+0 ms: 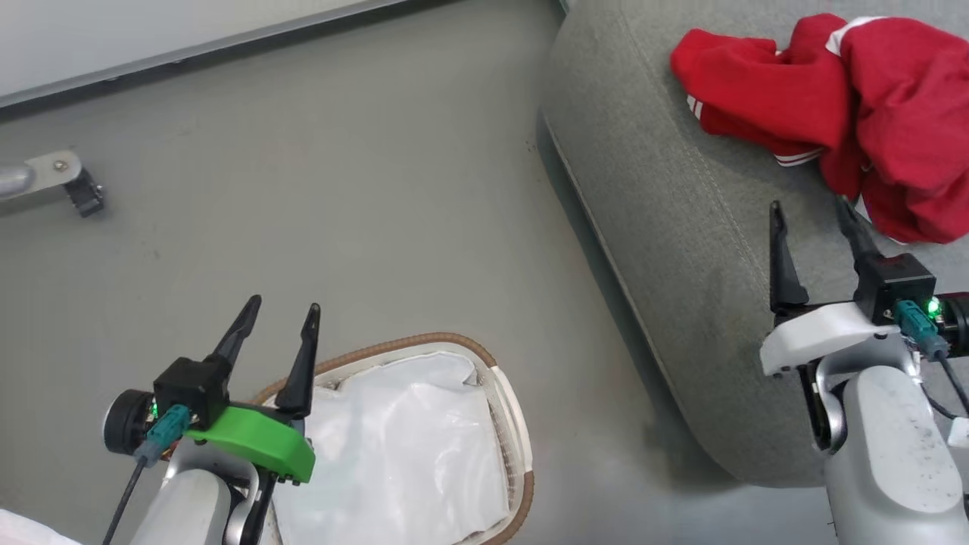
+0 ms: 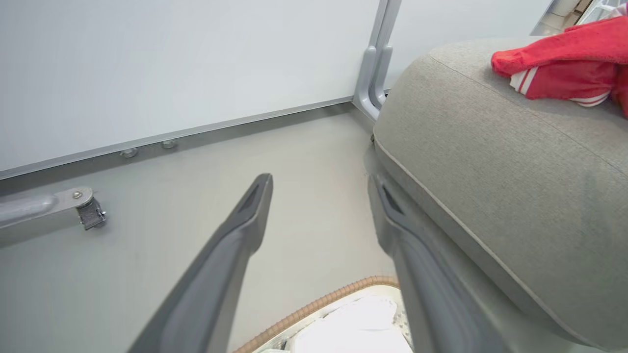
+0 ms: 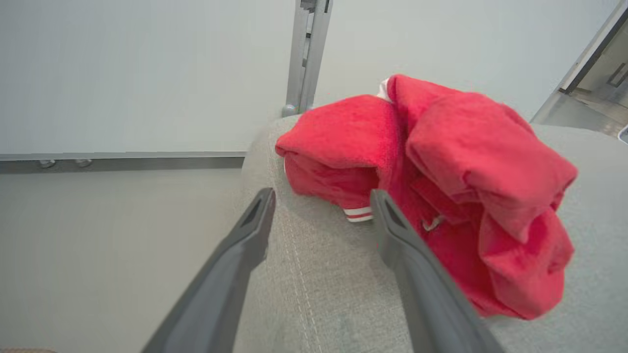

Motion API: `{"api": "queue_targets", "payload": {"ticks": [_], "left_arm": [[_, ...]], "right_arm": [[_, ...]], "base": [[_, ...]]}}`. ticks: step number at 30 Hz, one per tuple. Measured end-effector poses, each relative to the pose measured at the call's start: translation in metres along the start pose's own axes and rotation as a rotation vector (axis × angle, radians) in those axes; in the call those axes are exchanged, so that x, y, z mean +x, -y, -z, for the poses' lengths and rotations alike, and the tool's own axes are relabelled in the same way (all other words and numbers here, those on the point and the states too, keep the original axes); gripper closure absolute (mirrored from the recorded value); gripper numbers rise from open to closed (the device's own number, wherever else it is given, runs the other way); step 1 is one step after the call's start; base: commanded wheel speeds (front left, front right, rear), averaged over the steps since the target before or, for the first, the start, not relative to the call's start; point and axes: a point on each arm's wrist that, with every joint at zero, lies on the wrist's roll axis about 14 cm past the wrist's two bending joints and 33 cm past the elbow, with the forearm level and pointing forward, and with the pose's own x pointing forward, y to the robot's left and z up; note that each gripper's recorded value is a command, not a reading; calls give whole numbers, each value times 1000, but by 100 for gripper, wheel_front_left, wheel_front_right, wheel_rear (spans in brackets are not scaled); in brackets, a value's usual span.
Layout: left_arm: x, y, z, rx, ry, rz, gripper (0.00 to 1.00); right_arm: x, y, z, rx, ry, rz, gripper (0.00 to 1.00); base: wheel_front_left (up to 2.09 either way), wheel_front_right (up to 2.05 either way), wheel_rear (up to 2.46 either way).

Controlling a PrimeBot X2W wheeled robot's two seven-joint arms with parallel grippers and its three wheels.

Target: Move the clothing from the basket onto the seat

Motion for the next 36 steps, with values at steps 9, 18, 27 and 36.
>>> {"api": "queue_targets", "payload": {"ticks": [9, 18, 27, 36], "left_arm": [[-52, -68, -25, 58, 58, -269, 0], [-115, -97, -25, 59, 67, -469, 0], [-158, -90, -21, 6, 103, -555, 0], [-173, -75, -8, -64, 107, -565, 100]], "right_arm": [[10, -84, -30, 158, 88, -214, 0], [-3, -117, -23, 208, 45, -296, 0], [-31, -117, -16, 238, 15, -301, 0], [-59, -122, 7, 253, -64, -317, 100]], "base": [[0, 0, 0], [0, 0, 0], [0, 0, 0], [0, 0, 0]]}}
